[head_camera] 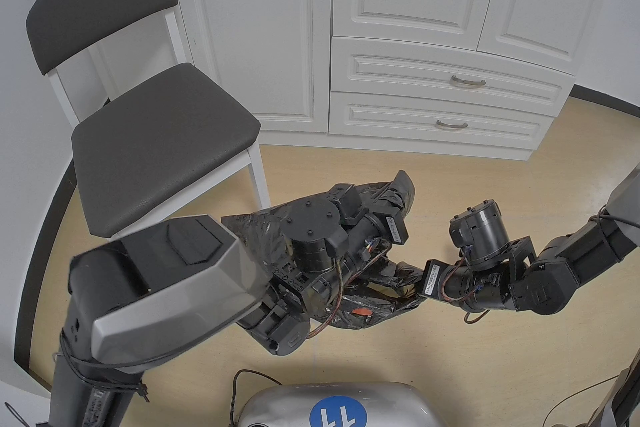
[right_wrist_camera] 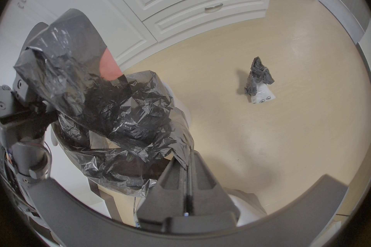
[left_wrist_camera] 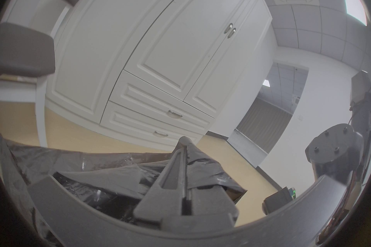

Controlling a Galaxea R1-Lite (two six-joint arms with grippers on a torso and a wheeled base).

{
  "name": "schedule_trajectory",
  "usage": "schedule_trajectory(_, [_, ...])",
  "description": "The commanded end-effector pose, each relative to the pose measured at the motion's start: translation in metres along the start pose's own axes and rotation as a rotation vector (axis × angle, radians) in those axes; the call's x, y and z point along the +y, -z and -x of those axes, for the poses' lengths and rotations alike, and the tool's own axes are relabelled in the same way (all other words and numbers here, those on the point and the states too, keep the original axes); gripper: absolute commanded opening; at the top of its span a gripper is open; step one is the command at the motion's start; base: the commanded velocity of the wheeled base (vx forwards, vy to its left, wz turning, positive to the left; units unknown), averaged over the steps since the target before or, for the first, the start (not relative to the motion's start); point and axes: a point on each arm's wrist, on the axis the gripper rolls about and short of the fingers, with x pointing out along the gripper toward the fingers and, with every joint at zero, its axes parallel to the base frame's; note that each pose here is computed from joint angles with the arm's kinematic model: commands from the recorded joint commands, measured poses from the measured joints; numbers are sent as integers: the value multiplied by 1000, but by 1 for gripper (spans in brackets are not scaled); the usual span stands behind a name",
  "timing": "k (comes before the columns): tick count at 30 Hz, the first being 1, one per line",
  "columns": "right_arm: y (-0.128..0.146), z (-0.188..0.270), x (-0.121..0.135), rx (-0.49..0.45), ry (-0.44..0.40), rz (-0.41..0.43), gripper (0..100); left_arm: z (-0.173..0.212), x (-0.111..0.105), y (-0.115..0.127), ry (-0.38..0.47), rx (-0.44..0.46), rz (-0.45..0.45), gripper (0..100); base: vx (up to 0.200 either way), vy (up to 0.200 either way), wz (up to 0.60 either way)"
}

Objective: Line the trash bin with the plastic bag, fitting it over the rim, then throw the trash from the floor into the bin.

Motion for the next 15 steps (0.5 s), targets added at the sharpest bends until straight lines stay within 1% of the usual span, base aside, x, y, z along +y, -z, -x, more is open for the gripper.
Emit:
schedule_trajectory(1, [-8,2,-11,-17,25,-3,0,-12,10,32,-1,22,43,0,0,0,0])
schedule_trajectory(5, [-10,16,-13,-38,10,17,0,-22,12,33,16,1,100,0,0,0,0])
schedule_trajectory(7, [-12,21,-12,-49,4,21,0,-24,16,34,11,4,107,0,0,0,0])
schedule_trajectory(8, [-15,31,-11,-71,-14,29,0,-30,24,35,1,6,117,0,0,0,0])
schedule_trajectory(10, [-17,41,-10,-89,-35,33,0,-37,30,36,4,7,139,0,0,0,0])
schedule_trajectory(12, [-18,52,-9,-109,-55,44,0,-45,35,34,7,12,177,0,0,0,0])
schedule_trajectory(13, [-18,52,-9,-109,-55,44,0,-45,35,34,7,12,177,0,0,0,0])
schedule_trajectory(14, [-18,58,-9,-119,-66,53,0,-50,36,36,3,22,206,0,0,0,0])
schedule_trajectory(15, [-18,59,-8,-119,-67,54,0,-50,37,36,2,24,209,0,0,0,0])
